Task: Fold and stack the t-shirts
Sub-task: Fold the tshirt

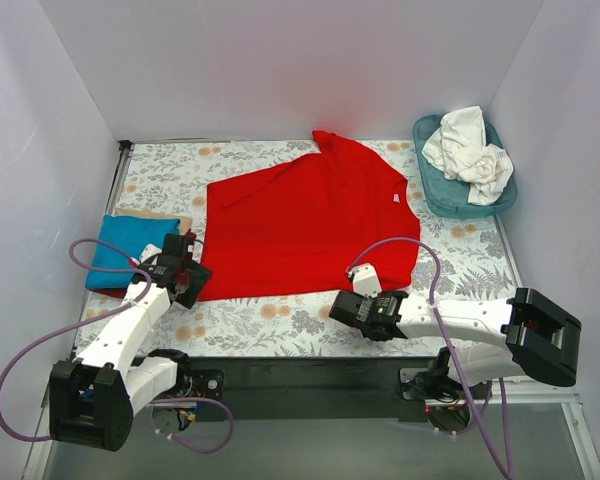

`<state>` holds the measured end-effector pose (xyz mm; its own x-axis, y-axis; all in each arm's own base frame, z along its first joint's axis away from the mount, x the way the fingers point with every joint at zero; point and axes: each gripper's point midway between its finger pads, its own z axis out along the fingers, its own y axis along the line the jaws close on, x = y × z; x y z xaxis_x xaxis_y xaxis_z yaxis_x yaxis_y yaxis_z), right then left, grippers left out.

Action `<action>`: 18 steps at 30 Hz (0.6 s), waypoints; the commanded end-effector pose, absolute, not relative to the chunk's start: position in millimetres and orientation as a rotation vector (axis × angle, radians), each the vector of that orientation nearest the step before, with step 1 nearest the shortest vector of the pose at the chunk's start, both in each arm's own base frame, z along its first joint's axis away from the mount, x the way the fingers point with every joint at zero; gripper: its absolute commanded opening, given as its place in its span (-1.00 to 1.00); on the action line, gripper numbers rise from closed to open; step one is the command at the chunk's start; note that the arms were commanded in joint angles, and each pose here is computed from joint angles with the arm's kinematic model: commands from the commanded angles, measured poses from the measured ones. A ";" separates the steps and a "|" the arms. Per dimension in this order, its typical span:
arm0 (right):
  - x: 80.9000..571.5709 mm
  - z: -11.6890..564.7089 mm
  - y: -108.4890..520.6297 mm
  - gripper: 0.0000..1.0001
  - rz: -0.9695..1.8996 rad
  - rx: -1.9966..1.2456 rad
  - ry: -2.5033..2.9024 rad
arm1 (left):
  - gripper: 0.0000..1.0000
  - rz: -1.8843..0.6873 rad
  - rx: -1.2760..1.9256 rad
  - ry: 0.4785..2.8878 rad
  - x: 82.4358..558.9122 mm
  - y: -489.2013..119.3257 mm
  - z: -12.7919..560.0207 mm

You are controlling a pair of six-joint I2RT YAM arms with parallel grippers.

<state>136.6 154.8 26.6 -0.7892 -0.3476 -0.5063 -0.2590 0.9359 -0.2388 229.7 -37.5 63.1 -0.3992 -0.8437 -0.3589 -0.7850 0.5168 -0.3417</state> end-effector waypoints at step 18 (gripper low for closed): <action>145.5 68.1 150.3 -0.97 0.157 -0.036 2.389 | -0.12 -0.008 -1.432 2.206 220.2 -16.1 43.4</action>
